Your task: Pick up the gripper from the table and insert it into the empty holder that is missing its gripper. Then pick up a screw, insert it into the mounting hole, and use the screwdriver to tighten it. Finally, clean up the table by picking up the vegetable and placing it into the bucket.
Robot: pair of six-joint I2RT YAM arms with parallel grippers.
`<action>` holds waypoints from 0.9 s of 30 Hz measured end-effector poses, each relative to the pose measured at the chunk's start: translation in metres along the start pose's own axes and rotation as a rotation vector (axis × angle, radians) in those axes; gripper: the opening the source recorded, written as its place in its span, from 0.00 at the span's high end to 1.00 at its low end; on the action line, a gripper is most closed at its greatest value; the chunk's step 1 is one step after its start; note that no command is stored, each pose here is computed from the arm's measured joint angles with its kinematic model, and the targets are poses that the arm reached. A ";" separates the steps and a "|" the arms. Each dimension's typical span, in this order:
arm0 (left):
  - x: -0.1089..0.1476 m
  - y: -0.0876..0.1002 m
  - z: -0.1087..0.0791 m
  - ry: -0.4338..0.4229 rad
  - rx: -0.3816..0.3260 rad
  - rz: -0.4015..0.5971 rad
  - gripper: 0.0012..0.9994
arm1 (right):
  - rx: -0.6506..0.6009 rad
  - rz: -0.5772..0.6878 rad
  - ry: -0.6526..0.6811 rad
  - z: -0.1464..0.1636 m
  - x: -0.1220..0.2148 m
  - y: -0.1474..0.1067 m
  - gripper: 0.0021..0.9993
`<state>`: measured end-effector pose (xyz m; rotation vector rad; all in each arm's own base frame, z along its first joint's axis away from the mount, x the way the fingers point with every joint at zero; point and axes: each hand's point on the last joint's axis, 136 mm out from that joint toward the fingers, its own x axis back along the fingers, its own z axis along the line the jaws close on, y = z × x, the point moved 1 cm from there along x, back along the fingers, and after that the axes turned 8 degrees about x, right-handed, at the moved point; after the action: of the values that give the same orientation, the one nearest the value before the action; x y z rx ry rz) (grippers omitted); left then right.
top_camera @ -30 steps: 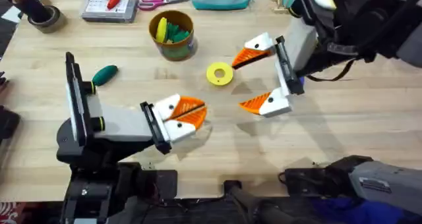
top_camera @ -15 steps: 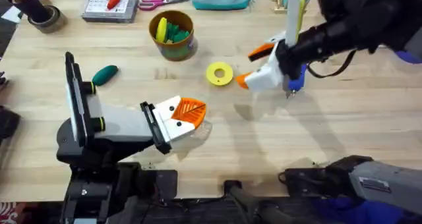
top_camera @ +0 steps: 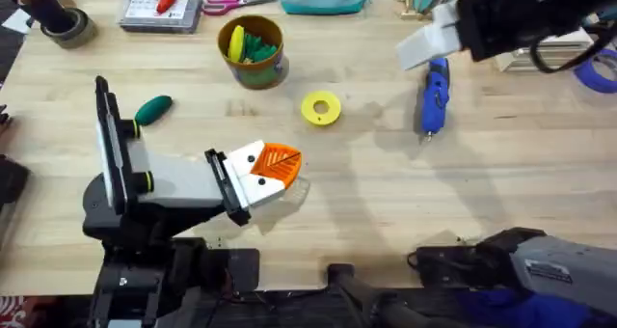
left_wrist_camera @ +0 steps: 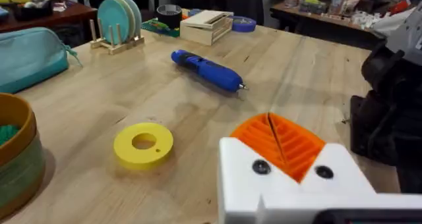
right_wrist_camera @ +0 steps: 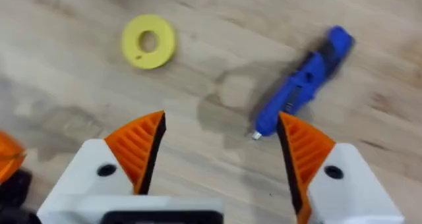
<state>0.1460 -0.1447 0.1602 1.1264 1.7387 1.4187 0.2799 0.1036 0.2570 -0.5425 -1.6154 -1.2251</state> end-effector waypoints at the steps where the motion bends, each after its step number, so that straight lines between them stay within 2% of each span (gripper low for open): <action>1: 0.000 0.000 0.000 0.000 0.000 0.000 1.00 | -0.032 0.003 -0.045 -0.007 0.003 -0.001 0.00; 7: 0.000 0.000 0.000 0.000 0.000 0.000 1.00 | -0.149 0.006 -0.198 -0.034 0.009 -0.005 0.00; 18: 0.000 0.000 0.000 0.000 0.000 0.000 1.00 | -0.284 -0.035 -0.273 -0.061 0.012 -0.001 0.00; 27: 0.000 0.000 0.000 0.000 0.000 0.000 1.00 | -0.471 0.070 -0.333 -0.106 -0.021 -0.012 0.00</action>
<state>0.1460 -0.1447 0.1602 1.1264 1.7387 1.4187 0.3253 0.0080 0.2318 -1.1402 -1.5566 -1.5303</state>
